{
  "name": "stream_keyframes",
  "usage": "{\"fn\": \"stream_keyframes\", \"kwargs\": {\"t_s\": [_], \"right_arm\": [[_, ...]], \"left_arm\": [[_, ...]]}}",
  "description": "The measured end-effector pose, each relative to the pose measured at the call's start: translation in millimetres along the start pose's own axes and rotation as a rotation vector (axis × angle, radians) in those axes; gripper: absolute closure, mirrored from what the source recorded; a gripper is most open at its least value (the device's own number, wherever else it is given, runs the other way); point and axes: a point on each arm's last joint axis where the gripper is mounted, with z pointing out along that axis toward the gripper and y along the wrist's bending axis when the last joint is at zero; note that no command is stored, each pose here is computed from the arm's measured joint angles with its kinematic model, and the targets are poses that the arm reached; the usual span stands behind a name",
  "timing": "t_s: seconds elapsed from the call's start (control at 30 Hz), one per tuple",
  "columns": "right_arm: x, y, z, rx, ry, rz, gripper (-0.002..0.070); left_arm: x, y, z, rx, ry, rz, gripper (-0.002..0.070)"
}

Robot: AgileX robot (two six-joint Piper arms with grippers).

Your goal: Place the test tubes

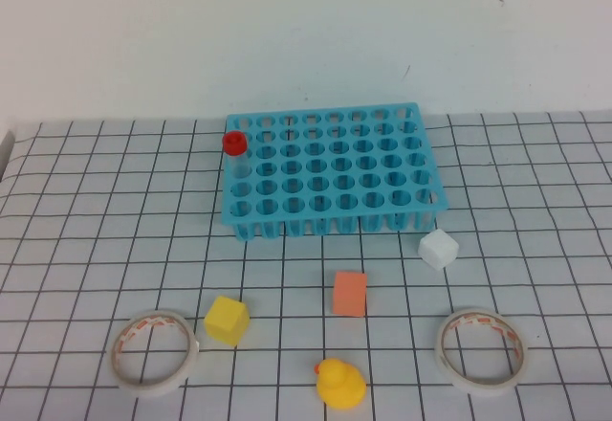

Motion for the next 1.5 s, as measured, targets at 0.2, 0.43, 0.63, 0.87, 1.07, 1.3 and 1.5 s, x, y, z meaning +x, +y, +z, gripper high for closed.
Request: {"fn": "stream_keyframes", "kwargs": {"t_s": [0.2,0.43,0.63,0.87,1.07,1.3,1.5], "right_arm": [[0.0,0.0,0.0,0.0,0.0,0.0,0.0678],[0.0,0.0,0.0,0.0,0.0,0.0,0.0678],[0.0,0.0,0.0,0.0,0.0,0.0,0.0678],[0.0,0.0,0.0,0.0,0.0,0.0,0.0678],[0.0,0.0,0.0,0.0,0.0,0.0,0.0678],[0.0,0.0,0.0,0.0,0.0,0.0,0.0678],[0.0,0.0,0.0,0.0,0.0,0.0,0.0678]], "left_arm": [[5.6,-1.0,-0.2,0.012,0.061,0.028,0.0676],[6.3,-1.3,-0.6,0.016,0.073,0.041,0.0676],[6.5,-1.3,-0.6,0.017,0.074,0.044,0.0676],[6.4,-1.3,-0.7,0.016,0.073,0.033,0.0676],[6.4,-1.4,-0.7,0.017,0.073,0.029,0.0676],[6.4,-1.4,-0.7,0.017,0.073,0.029,0.0676],[6.4,-1.4,-0.7,0.017,0.073,0.028,0.0676]]}}
